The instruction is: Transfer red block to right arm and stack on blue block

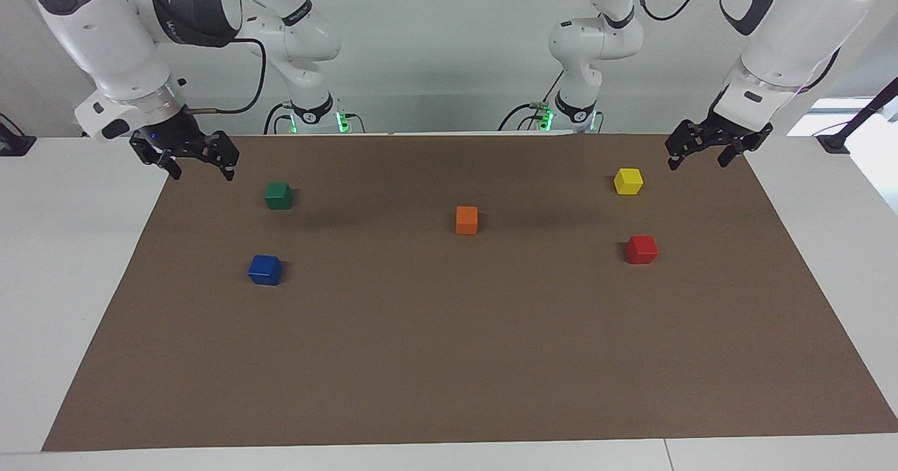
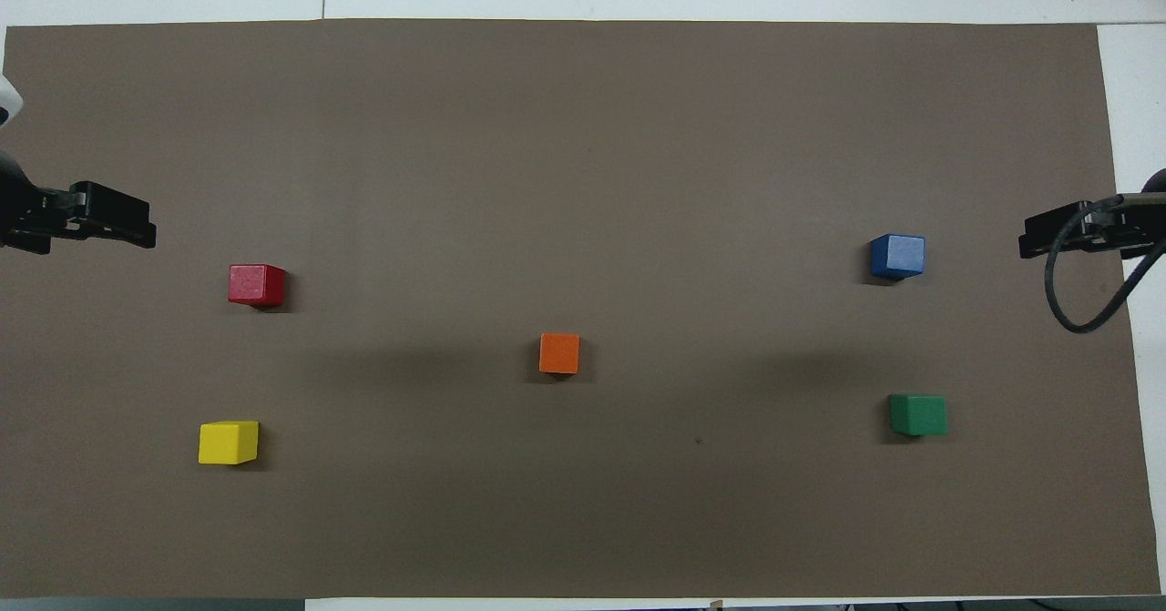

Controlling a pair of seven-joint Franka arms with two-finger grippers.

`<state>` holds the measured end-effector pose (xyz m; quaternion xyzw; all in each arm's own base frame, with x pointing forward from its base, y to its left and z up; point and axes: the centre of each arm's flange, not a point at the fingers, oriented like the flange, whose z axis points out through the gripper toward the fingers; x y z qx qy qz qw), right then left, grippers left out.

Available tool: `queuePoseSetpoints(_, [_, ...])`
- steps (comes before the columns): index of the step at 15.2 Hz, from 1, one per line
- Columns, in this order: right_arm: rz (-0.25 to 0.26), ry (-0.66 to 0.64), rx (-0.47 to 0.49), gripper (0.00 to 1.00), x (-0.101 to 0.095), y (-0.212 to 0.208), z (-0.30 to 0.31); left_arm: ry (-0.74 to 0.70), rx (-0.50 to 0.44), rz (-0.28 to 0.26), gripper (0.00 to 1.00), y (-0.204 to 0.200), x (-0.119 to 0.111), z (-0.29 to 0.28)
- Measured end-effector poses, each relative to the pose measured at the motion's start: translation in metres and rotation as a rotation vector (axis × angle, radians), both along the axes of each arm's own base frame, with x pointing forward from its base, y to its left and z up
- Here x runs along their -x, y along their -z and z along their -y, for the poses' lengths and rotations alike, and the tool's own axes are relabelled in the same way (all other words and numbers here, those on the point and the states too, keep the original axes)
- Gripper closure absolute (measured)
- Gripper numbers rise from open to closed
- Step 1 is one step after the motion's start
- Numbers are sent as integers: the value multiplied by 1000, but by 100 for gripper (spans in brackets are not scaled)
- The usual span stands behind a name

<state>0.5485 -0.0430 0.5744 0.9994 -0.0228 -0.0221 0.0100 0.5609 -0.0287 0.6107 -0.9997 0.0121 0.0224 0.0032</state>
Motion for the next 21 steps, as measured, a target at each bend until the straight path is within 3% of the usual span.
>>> queuePoseSetpoints(12, [0,0,0,0,0,0,0,-9,-1,-4,0,2,0,-4])
queuePoseSetpoints(15, [0,0,0,0,0,0,0,-16,1,31,0,6,-5,-8])
queuePoseSetpoints(18, [0,0,0,0,0,0,0,-33,2,67,0,28,-11,-18])
queuePoseSetpoints(21, [0,0,0,0,0,0,0,-31,2,64,0,66,-12,-17])
